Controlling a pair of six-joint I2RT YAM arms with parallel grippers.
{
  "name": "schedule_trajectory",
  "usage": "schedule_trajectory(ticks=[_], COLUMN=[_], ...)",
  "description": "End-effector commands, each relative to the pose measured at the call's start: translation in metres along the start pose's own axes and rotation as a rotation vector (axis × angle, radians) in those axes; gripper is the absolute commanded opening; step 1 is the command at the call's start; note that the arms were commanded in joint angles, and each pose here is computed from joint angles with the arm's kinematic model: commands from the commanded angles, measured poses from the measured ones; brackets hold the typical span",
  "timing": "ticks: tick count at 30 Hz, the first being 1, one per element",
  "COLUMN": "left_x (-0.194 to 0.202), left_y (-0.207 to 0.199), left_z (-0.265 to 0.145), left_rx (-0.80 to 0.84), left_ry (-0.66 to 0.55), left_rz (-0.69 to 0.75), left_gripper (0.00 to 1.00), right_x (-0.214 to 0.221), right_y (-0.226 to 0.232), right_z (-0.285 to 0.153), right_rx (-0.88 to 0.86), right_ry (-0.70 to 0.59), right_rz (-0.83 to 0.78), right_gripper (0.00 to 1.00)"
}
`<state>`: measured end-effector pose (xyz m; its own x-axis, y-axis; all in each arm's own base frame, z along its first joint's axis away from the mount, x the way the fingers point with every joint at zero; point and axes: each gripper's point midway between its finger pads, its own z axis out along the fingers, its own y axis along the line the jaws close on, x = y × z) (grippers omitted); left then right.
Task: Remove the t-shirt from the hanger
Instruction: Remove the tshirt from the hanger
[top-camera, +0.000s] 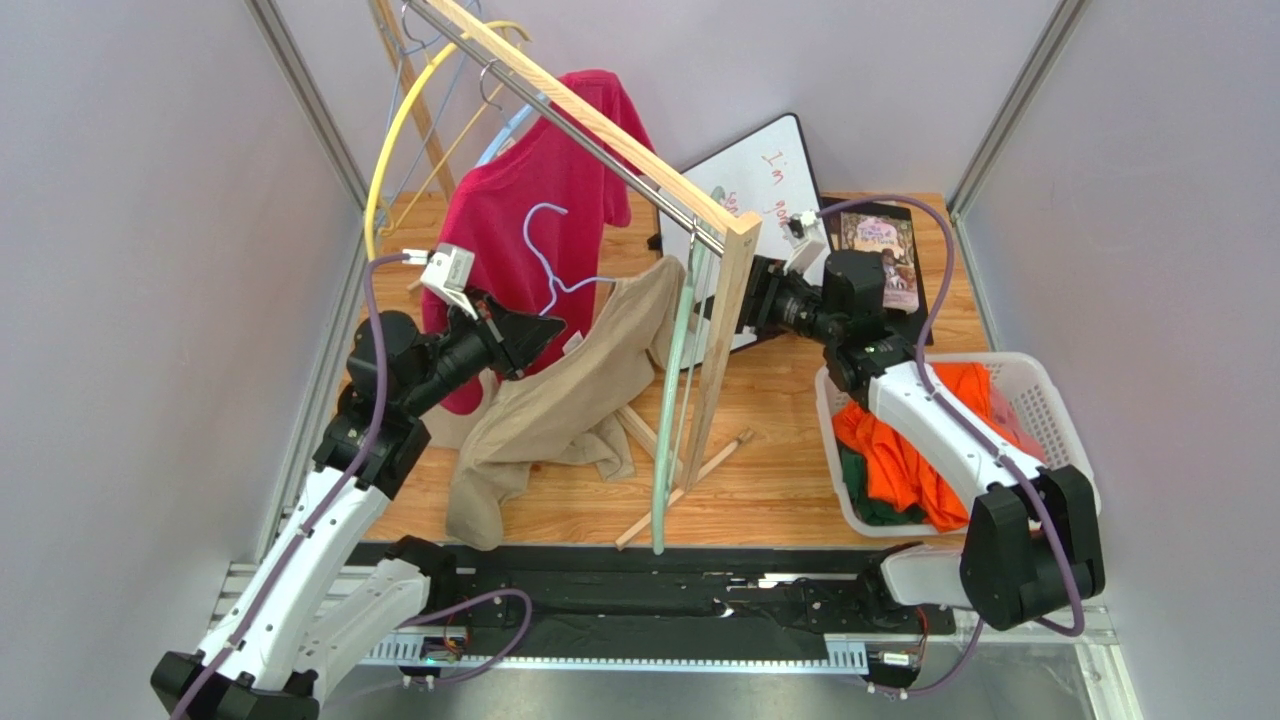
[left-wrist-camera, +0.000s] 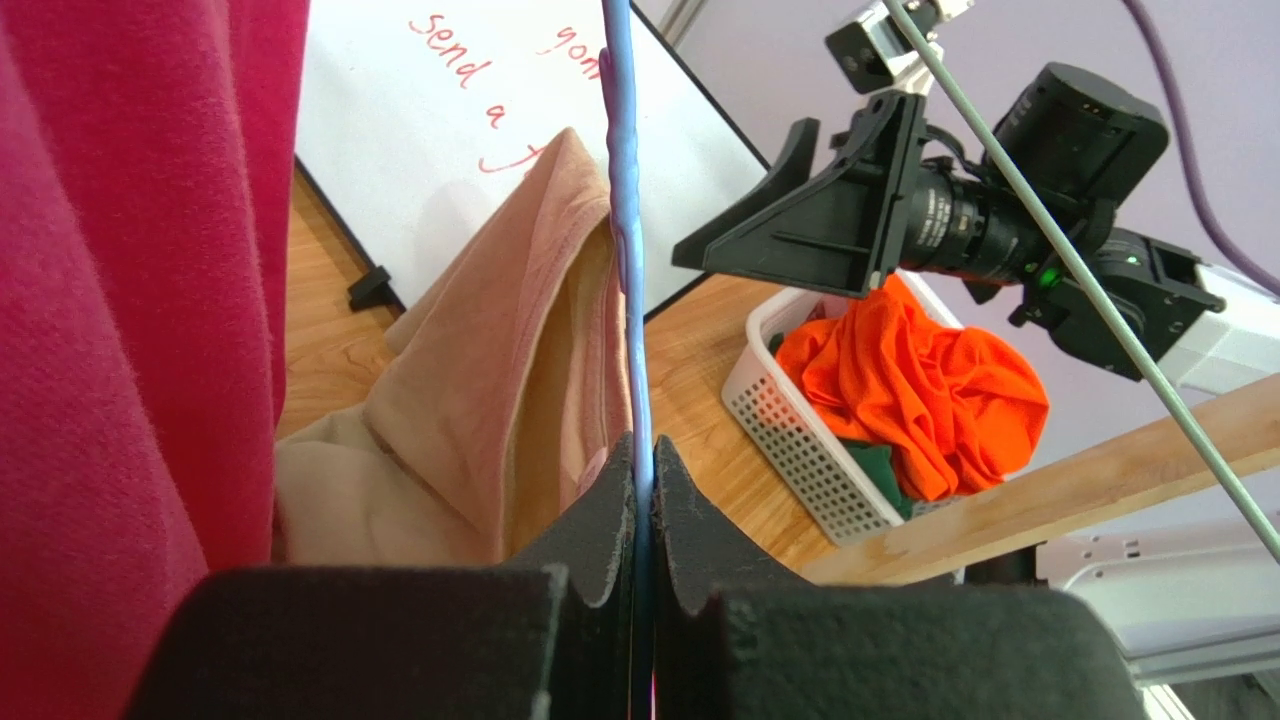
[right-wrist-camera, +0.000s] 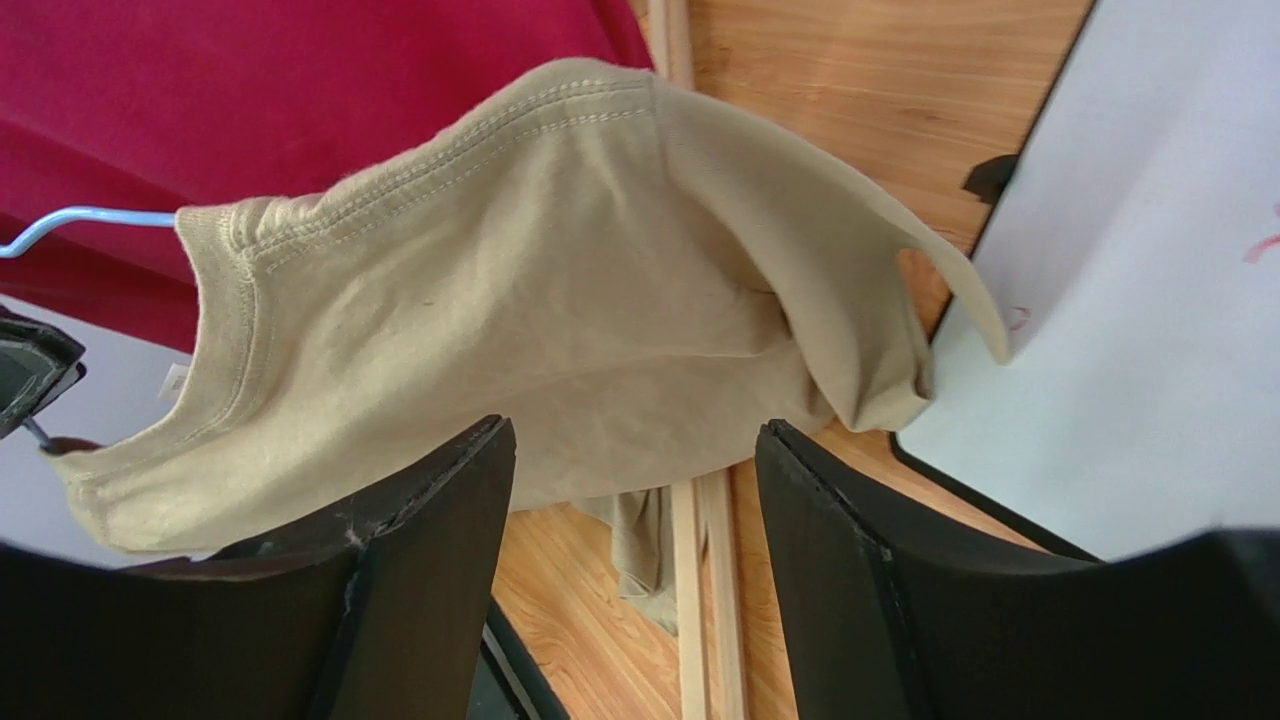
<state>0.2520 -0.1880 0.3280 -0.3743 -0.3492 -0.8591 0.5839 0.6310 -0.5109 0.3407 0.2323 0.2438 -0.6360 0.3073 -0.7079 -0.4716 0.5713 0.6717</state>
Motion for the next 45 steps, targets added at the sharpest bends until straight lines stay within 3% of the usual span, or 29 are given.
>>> schedule_trajectory(ticks=[1, 7, 11, 18, 27, 35, 41, 45], left_x=[-0.006, -0.004, -0.001, 0.006, 0.008, 0.011, 0.015, 0.013], left_y=[-0.009, -0.012, -0.01, -0.001, -0.005, -0.009, -0.01, -0.011], left_z=[-0.002, 0.007, 0.011, 0.016, 0.015, 0.017, 0.016, 0.012], left_rx=[0.044, 0.085, 0.08, 0.039, 0.063, 0.091, 0.105, 0.097], left_ry=[-0.035, -0.018, 0.002, 0.056, 0.071, 0.102, 0.119, 0.114], left_rz=[-0.012, -0.042, -0.062, -0.054, -0.045, -0.034, -0.027, -0.01], left_gripper=[0.0, 0.0, 0.0, 0.0, 0.0, 0.0, 0.0, 0.0], right_x=[-0.001, 0.011, 0.019, 0.014, 0.013, 0.009, 0.003, 0.004], right_y=[0.032, 0.06, 0.075, 0.092, 0.105, 0.116, 0.107, 0.1], right_z=[0.015, 0.039, 0.046, 0.048, 0.057, 0.064, 0.071, 0.073], right_rx=[-0.135, -0.208, -0.272, -0.322, -0.36, -0.372, -0.306, -0.268], right_ry=[-0.016, -0.007, 0.001, -0.027, -0.033, -0.055, -0.084, -0.086], right_rz=[-0.058, -0.059, -0.027, -0.015, 0.026, 0.052, 0.146, 0.171], right_gripper=[0.66, 0.73, 0.72, 0.5, 0.64, 0.65, 0.54, 0.31])
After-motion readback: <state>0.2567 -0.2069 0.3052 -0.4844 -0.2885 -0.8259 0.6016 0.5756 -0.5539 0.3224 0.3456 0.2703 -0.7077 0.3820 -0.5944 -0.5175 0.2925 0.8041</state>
